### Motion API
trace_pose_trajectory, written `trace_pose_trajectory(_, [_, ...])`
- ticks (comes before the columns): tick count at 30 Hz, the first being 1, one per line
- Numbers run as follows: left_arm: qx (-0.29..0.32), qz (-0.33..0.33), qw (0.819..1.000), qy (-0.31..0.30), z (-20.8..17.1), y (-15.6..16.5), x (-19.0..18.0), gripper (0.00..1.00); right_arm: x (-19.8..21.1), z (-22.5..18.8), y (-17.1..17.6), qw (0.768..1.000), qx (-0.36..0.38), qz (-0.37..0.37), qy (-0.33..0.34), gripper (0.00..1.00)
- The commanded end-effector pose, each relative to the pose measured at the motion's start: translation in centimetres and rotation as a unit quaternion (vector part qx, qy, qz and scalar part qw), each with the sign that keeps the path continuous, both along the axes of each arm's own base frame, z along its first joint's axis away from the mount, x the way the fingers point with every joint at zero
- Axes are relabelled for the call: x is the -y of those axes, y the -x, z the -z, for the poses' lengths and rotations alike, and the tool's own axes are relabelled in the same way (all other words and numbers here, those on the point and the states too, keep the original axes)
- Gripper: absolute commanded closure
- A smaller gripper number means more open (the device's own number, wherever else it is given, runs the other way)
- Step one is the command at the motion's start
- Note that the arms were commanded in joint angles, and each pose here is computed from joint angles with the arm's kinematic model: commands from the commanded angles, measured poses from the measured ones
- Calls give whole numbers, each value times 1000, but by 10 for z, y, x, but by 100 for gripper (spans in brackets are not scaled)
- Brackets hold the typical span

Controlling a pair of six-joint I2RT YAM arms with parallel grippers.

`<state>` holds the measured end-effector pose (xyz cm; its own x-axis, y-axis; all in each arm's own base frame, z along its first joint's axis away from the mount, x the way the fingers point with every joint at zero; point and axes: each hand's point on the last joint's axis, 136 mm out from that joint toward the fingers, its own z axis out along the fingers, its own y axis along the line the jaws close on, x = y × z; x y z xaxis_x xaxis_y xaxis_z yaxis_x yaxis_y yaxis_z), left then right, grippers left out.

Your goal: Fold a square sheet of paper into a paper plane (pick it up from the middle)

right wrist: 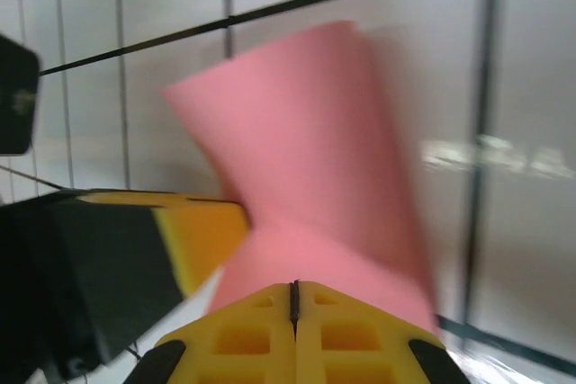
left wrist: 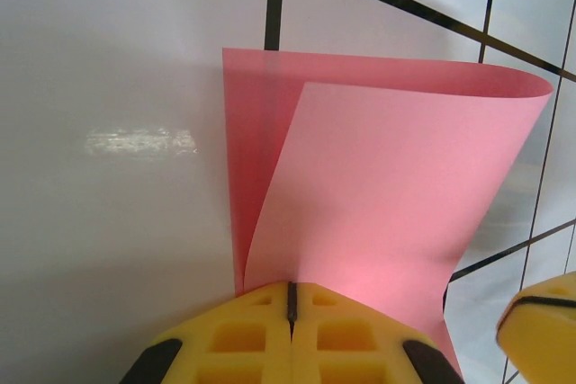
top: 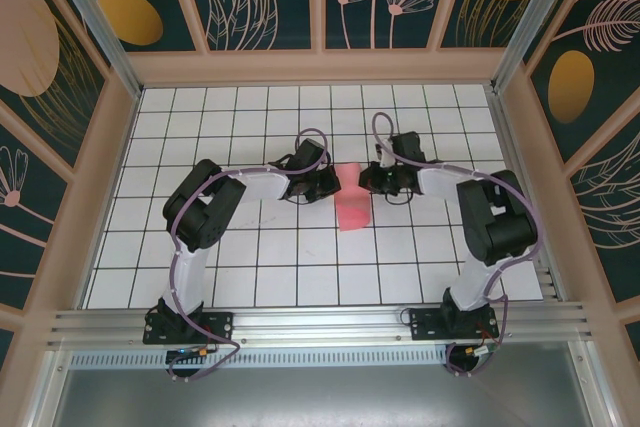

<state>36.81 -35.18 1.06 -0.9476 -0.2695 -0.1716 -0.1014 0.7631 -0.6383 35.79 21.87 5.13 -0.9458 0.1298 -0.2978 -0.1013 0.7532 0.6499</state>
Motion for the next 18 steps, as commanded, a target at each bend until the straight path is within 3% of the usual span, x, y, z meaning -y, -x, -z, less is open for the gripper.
trace_pose_trajectory(1, [-108,-28,982,-153,90,48,-66,100,-16,9,-11,1000,-8,-5,-11,99])
trace_pose_trajectory(6, [-112,-28,981,-154,91,50,-67,100,-5,30,-20,999,-26,18,4,100])
trace_pose_trajectory(11, [-116,-28,981,-154,93,53,-69,100,37,48,-22,996,-47,74,26,100])
trace_pose_trajectory(15, [-116,-28,981,-155,94,55,-70,100,57,33,-32,993,-30,113,23,100])
trace_pose_trajectory(18, [-116,-27,981,-154,94,55,-69,100,49,8,-42,994,0,109,7,100])
